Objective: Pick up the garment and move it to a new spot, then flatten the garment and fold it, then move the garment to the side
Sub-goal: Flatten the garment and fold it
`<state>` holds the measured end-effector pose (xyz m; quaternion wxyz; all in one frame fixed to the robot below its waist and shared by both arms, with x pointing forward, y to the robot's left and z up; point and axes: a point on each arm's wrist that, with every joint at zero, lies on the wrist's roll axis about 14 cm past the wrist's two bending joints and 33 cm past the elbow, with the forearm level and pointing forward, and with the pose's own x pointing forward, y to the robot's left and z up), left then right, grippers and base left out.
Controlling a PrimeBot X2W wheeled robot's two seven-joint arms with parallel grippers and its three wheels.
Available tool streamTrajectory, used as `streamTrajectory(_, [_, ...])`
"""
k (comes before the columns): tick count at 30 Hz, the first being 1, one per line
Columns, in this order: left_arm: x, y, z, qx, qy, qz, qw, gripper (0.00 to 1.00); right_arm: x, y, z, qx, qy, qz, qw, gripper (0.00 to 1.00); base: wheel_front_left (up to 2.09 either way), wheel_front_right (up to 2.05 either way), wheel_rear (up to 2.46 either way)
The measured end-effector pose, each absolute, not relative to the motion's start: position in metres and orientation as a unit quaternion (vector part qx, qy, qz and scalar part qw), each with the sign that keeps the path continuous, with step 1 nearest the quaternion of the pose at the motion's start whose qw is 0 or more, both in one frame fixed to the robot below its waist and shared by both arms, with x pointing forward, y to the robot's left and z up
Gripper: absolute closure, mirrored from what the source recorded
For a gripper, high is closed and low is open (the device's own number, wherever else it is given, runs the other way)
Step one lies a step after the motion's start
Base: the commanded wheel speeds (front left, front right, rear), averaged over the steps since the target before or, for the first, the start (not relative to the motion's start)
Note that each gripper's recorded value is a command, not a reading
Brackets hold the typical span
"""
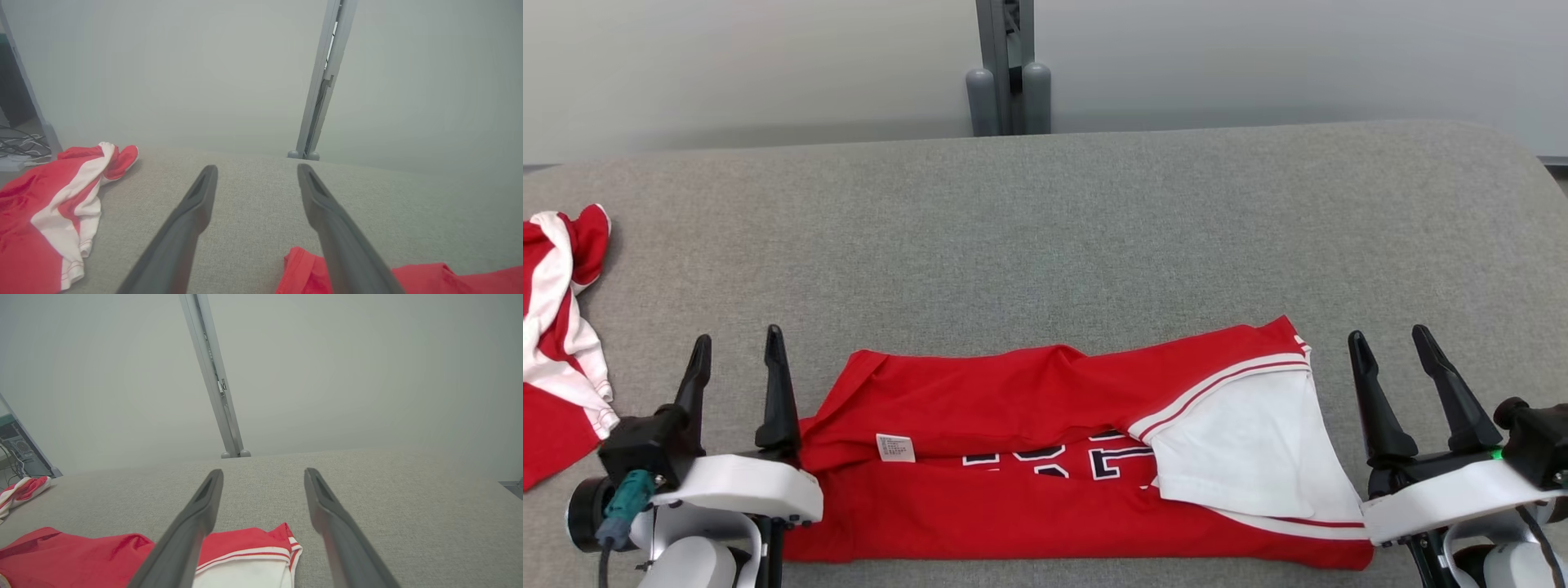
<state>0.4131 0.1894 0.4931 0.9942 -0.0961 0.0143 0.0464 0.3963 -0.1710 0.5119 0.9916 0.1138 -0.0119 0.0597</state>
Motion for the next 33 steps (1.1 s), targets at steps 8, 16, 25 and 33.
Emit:
streamTrajectory(8, [0.399,0.182,0.500,-0.038,-0.007,0.010,0.999,0.00,0.390,-0.168,0.507,0.091,-0.009,0.067,0.994,0.00,0.00,0.00,0.00])
streamTrajectory(16, [0.383,0.181,0.495,-0.037,-0.003,0.000,0.999,0.00,0.381,-0.165,0.499,0.090,0.002,0.071,0.993,0.00,0.00,0.00,0.00])
streamTrajectory(25, [0.372,0.178,0.482,-0.032,0.017,-0.007,0.999,0.00,0.374,-0.167,0.490,0.085,0.018,0.069,0.994,0.00,0.00,0.00,0.00])
streamTrajectory(33, [0.374,0.179,0.480,-0.023,0.020,-0.009,0.999,0.00,0.375,-0.166,0.470,0.064,0.053,0.073,0.994,0.00,0.00,0.00,0.00])
